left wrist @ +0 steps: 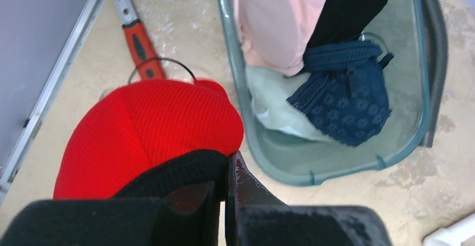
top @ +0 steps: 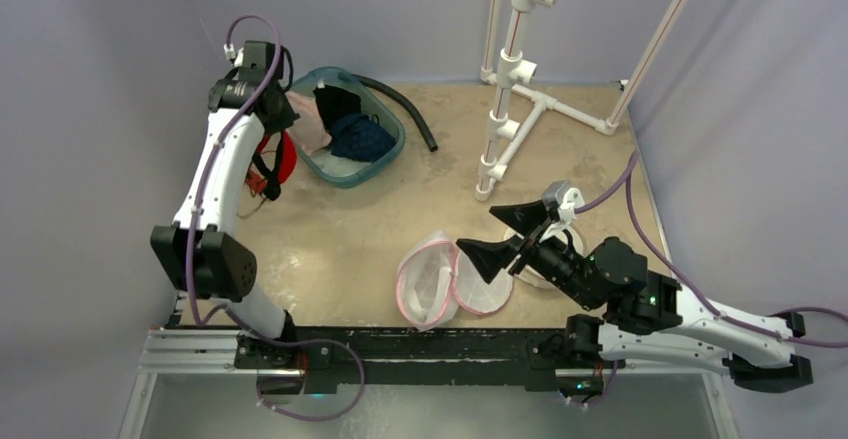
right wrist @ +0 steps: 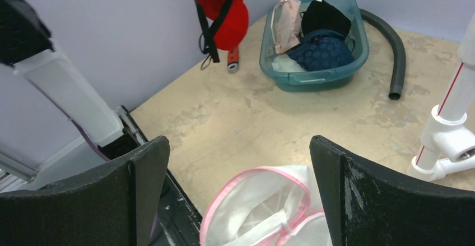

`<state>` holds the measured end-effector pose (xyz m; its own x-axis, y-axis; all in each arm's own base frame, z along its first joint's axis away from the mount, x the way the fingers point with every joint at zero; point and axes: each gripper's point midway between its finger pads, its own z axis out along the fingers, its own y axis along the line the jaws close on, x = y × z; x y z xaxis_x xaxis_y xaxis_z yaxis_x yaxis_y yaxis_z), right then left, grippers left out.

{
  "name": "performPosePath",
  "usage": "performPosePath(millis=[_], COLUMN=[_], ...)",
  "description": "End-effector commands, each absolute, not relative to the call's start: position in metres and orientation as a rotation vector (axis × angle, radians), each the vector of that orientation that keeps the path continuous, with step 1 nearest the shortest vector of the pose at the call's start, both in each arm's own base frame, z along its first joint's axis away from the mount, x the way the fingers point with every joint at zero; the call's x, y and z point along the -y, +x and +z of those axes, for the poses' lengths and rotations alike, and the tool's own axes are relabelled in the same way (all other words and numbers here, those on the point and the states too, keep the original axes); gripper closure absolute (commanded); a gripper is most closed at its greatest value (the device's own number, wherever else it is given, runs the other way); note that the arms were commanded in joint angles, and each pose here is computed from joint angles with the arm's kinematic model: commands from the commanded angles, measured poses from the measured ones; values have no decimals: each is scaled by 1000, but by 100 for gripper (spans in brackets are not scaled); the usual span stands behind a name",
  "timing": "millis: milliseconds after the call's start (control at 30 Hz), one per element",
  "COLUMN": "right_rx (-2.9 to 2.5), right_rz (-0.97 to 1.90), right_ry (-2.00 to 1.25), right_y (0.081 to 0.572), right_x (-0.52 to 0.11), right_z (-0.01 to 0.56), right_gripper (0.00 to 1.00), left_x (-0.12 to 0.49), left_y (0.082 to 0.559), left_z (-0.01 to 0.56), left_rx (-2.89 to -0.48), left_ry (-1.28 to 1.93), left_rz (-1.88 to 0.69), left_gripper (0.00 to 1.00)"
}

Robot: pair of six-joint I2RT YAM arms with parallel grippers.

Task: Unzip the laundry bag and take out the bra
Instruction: Place the bra in the bin.

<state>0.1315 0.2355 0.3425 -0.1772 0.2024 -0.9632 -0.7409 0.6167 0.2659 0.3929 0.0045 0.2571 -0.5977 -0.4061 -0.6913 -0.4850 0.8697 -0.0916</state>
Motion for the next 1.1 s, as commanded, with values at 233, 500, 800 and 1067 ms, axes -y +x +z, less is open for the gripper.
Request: performPosePath(millis=[233,500,800,1067], right_rx=[-1522,-1535,-1565,-1578], right_rz=[949,931,896,897], right_ry=[-372,-356,-385,-334], right_y=[129,132,136,136], right_x=[-215,-213,-226,-212], right_z=[345,342,329,330], right_gripper=[2,2,2,2], left_x=[-12,11,115,109], left_y=[471,505,540,550], left_z=[268,272,453,349], left_rx=[-2250,-2239,-1684,-1794], left_ry=[-680,-709,-419,-426], left_rz=[214,73,-798,-862], left_gripper=[100,100,100,100])
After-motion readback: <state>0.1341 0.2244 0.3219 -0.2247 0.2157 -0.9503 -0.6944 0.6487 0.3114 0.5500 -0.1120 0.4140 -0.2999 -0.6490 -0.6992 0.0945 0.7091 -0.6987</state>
